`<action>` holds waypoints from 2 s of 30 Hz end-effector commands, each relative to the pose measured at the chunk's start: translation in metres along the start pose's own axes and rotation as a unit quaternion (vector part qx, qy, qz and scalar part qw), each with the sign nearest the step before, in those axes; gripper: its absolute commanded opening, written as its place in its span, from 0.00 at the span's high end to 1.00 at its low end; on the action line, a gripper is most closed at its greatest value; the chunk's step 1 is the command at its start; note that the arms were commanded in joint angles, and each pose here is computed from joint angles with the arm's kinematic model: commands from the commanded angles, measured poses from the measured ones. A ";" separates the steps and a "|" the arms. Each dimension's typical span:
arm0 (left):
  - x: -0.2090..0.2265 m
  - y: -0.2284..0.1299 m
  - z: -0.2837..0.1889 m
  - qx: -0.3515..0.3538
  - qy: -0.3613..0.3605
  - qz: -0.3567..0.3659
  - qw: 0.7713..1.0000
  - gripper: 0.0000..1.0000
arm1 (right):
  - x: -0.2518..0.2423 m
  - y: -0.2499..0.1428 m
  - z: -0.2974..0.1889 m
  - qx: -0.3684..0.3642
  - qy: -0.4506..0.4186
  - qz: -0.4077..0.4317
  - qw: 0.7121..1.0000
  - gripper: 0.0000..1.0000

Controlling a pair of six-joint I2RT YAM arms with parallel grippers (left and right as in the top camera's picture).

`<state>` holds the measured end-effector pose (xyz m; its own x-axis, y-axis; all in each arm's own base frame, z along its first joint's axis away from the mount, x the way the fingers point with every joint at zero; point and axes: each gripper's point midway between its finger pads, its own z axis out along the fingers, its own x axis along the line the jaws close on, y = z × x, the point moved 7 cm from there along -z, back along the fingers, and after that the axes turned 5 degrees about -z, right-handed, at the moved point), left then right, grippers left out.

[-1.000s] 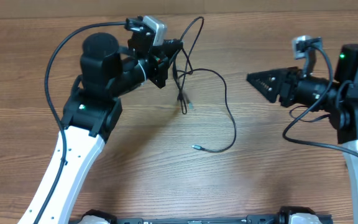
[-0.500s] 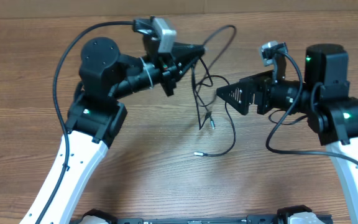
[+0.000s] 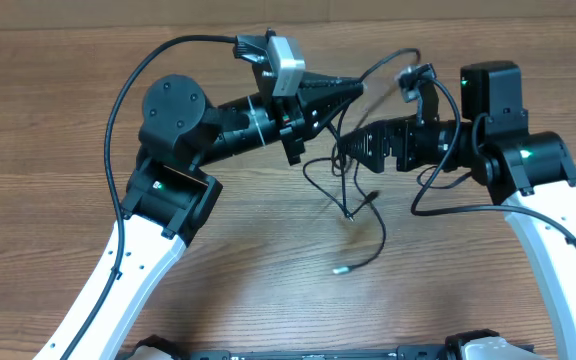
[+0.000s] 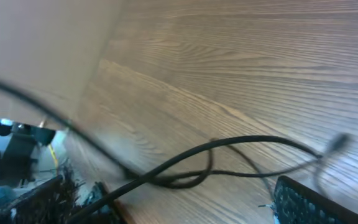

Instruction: Untangle cables

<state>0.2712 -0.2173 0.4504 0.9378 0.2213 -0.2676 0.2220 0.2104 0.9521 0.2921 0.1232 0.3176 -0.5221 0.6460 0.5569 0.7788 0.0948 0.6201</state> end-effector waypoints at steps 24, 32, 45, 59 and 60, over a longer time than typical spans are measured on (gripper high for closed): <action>-0.034 0.065 -0.017 -0.163 -0.043 0.066 0.984 0.96 | -0.055 -0.015 0.024 0.069 -0.150 0.052 0.985 0.00; -0.022 0.074 -0.030 -0.180 -0.013 0.082 0.980 0.96 | -0.064 -0.024 0.019 0.092 -0.202 0.062 0.973 0.00; 0.016 0.044 -0.029 -0.095 0.066 0.045 0.992 0.96 | -0.050 -0.007 0.024 0.048 -0.131 0.038 0.989 0.00; 0.062 0.000 -0.045 0.006 0.199 -0.018 0.980 0.96 | 0.003 0.042 -0.026 -0.129 -0.101 -0.066 0.984 0.00; 0.063 -0.001 -0.046 0.009 0.201 -0.021 0.979 0.96 | 0.008 0.044 -0.030 -0.141 -0.096 -0.077 0.982 0.00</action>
<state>0.3189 -0.1690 0.4191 0.7588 0.5352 -0.3712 0.3019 0.2159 0.9286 0.3236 0.1089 0.3312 -0.4818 0.7952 0.3681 0.6502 0.0428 0.7586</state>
